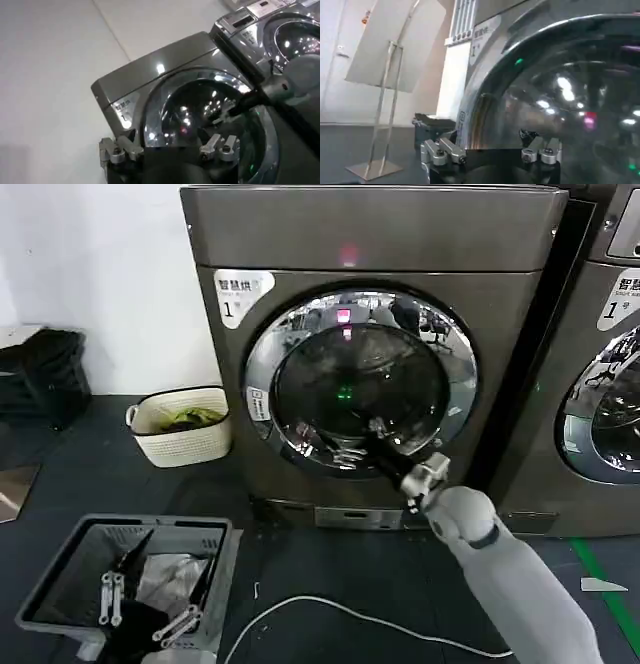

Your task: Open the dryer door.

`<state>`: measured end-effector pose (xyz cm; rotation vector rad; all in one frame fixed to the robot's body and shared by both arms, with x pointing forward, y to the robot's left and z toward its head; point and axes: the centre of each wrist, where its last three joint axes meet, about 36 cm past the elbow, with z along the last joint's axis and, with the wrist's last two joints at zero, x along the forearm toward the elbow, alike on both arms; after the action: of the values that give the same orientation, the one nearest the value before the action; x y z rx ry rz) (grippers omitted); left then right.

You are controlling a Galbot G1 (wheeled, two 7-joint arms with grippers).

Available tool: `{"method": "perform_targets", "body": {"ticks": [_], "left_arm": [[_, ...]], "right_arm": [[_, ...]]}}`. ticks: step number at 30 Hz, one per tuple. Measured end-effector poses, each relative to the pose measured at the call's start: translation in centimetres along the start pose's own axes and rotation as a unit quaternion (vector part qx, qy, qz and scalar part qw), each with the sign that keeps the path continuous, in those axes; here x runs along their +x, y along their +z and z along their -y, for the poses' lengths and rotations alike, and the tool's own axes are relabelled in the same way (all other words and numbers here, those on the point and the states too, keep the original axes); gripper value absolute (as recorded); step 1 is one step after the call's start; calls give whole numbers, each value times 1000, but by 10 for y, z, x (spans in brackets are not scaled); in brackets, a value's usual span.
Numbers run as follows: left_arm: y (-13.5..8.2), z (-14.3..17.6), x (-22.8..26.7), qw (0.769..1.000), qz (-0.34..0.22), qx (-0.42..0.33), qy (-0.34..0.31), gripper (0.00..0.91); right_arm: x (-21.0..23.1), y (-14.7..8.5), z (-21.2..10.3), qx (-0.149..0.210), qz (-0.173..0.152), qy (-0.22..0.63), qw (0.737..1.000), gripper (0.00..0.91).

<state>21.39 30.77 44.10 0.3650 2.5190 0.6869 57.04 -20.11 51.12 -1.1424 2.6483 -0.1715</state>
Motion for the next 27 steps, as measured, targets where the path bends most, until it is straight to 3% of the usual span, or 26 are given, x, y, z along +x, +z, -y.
{"method": "perform_targets", "body": {"ticks": [27], "left_arm": [[0, 5, 2, 1000, -1, -5, -6, 907]], "right_arm": [[-85, 18, -16, 0, 6, -32, 999, 907]]}}
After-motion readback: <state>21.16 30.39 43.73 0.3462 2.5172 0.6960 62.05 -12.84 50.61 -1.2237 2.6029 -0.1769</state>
